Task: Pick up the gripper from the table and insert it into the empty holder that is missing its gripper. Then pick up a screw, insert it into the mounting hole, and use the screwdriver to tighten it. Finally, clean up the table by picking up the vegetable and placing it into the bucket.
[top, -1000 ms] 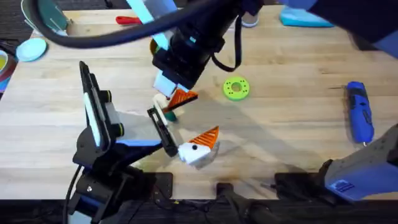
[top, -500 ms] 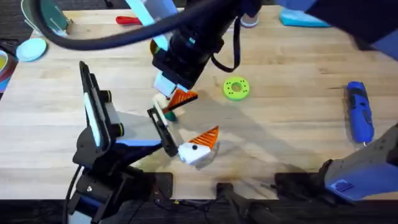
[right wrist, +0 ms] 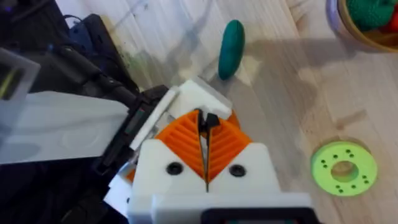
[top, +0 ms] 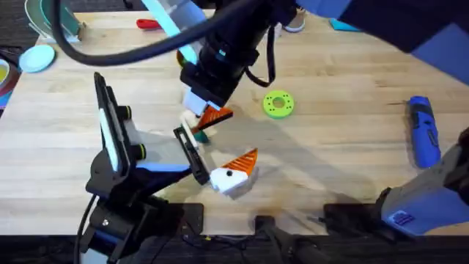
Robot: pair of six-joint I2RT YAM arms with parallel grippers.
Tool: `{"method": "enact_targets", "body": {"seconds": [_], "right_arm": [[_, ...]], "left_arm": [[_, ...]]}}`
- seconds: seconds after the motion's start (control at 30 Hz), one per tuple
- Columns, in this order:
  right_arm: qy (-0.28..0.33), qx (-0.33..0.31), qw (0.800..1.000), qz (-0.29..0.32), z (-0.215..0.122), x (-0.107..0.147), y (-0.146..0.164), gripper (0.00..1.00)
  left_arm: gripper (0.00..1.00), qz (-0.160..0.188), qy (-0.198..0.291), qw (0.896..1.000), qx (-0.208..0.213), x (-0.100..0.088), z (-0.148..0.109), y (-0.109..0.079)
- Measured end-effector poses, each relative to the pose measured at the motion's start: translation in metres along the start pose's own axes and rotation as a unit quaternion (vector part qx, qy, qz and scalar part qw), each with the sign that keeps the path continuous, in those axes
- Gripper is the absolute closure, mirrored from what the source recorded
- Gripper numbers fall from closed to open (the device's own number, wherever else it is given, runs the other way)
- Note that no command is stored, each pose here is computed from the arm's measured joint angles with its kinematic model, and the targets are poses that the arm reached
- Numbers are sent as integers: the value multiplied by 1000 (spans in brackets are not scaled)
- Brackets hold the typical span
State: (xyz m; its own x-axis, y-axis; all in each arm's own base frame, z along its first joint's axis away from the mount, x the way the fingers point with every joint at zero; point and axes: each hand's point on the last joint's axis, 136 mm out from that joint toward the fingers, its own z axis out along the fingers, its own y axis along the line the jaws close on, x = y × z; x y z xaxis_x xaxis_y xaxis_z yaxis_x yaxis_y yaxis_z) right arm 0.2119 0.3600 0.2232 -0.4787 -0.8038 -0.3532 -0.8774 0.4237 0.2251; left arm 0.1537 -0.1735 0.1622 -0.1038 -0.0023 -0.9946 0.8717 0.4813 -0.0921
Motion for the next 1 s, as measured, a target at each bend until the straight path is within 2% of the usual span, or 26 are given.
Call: {"method": "enact_targets", "body": {"seconds": [0.63, 1.0], "right_arm": [[2, -5, 1000, 1, 1, 1, 2, 995], [5, -7, 1000, -4, 7, -1, 4, 995]], "left_arm": [[8, 5, 0, 1000, 2, 0, 0, -1], [8, -8, 0, 1000, 0, 0, 0, 0]]}}
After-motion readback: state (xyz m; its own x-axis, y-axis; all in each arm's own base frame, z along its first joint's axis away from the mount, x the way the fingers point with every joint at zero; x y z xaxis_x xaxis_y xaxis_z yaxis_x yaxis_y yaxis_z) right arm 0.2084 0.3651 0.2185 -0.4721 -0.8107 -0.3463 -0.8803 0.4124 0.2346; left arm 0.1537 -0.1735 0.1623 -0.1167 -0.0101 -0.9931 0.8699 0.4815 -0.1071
